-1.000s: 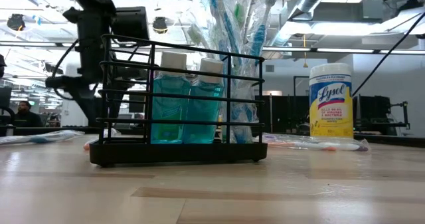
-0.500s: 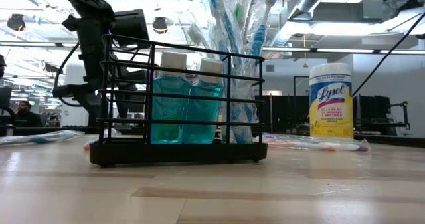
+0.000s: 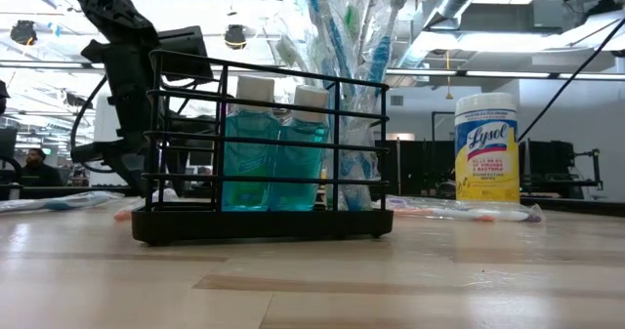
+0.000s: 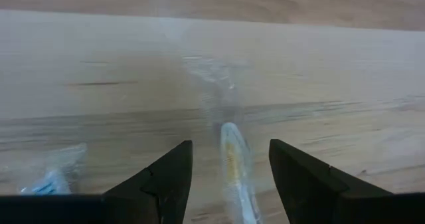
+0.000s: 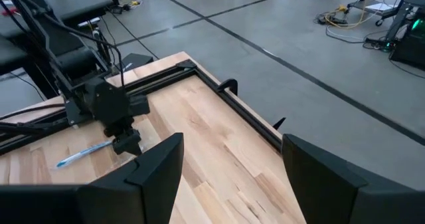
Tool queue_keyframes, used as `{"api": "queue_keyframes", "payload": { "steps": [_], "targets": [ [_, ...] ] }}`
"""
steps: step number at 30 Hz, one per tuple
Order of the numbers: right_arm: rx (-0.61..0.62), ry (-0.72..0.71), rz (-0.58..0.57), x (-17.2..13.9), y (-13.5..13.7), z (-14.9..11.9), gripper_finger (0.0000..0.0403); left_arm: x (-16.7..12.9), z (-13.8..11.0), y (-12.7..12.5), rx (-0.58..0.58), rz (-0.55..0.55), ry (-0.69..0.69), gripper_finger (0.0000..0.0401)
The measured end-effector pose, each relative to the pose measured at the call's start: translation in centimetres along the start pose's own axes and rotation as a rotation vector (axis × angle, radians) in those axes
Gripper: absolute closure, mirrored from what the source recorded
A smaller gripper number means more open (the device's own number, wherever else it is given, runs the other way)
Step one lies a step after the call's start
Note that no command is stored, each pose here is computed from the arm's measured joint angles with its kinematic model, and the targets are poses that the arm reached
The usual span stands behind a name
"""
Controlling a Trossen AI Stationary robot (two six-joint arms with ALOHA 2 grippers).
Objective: Pick & Place toothbrushing station
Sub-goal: Put the orange toothbrush into the mesh organizer
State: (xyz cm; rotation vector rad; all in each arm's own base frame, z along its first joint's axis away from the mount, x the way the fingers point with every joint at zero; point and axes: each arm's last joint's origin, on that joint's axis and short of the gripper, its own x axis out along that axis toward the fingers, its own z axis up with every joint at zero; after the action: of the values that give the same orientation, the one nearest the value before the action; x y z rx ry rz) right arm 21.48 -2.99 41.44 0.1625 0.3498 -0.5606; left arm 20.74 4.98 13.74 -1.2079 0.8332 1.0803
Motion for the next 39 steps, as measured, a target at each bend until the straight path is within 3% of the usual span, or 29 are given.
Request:
{"api": "queue_keyframes", "payload": {
  "steps": [6,9,14,17,24,33,39],
  "targets": [
    [0.013,-0.033,0.009,0.0,0.1,0.3,0.0159,0.4,-0.1,0.4,-0.003,-0.019,-0.006,0.0222],
    [0.017,-0.042,0.011,0.0,0.1,0.4,0.0159,0.5,-0.2,0.5,0.013,-0.013,-0.008,0.0266],
    [0.017,-0.041,0.011,0.0,0.1,0.4,0.0163,0.5,-0.1,-0.1,0.046,-0.076,-0.018,0.0381],
    [0.012,-0.04,0.011,0.0,0.1,0.4,0.0174,0.5,0.1,-0.6,0.057,-0.125,-0.038,0.0389],
    [0.009,-0.041,0.01,0.0,0.1,0.4,0.0209,-1.9,1.4,-3.8,0.048,-0.474,-0.235,0.04],
    [0.004,-0.074,-0.033,0.4,-0.8,0.9,0.0234,-11.9,2.4,-6.4,0.379,-0.969,-0.734,0.04],
    [0.014,-0.108,-0.014,0.6,-1.4,1.5,0.0232,-16.4,0.6,-5.8,0.469,-1.065,-0.886,0.04]
  ]
}}
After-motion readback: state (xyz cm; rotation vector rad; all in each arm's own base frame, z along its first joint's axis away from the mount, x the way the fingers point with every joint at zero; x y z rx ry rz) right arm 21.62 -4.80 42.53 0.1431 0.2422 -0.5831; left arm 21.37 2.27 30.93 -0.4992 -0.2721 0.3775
